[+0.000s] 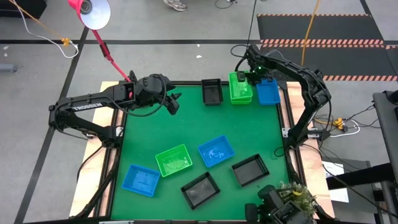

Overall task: Stack baskets by color
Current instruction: Stack the middle green bin on the top green bin, then stack the middle blue bin on the top blue bin

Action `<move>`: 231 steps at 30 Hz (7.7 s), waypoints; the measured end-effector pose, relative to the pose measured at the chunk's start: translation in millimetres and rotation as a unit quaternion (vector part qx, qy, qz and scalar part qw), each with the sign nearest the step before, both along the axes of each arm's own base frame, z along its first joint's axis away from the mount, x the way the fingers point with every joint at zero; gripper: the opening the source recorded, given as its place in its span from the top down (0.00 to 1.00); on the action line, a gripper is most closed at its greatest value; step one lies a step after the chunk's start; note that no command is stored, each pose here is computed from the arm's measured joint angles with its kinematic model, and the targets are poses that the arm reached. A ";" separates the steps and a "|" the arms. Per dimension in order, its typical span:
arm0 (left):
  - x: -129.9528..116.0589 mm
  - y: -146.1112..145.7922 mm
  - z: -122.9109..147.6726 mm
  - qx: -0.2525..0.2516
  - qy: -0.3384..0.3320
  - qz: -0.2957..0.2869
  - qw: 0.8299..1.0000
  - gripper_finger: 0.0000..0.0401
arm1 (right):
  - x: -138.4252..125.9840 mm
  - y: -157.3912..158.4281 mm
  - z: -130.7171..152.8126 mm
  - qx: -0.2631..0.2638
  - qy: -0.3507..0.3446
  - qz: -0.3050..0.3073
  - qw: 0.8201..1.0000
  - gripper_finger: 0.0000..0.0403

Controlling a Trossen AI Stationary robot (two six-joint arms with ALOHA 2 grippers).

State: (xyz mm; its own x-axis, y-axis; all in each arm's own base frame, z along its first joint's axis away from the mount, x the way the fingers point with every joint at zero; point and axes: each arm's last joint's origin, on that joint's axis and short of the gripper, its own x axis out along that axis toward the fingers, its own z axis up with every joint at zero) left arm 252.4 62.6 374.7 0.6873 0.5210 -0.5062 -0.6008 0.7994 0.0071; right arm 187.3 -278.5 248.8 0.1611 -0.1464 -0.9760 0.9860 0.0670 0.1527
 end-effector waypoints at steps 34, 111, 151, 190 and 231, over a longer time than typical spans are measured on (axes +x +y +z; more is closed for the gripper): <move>0.0 0.0 0.0 -0.005 -0.004 0.003 1.000 0.50 | 4.1 5.2 -4.2 -0.007 0.026 0.005 1.000 0.95; 129.6 -76.7 -151.0 -0.167 0.138 -0.227 0.950 0.29 | 5.1 199.3 145.7 -0.271 -0.150 0.421 0.852 0.73; 123.9 8.3 -84.2 -0.078 0.140 -0.200 0.967 0.98 | 30.1 190.8 154.5 -0.330 -0.231 0.491 0.772 0.73; 97.6 47.6 -44.9 0.047 0.190 -0.390 0.900 0.95 | 121.6 196.6 89.1 -0.298 -0.149 0.539 0.773 0.86; 30.5 68.4 20.8 0.018 0.109 -0.098 0.989 0.33 | 80.1 150.5 98.7 -0.269 -0.126 0.420 0.857 0.99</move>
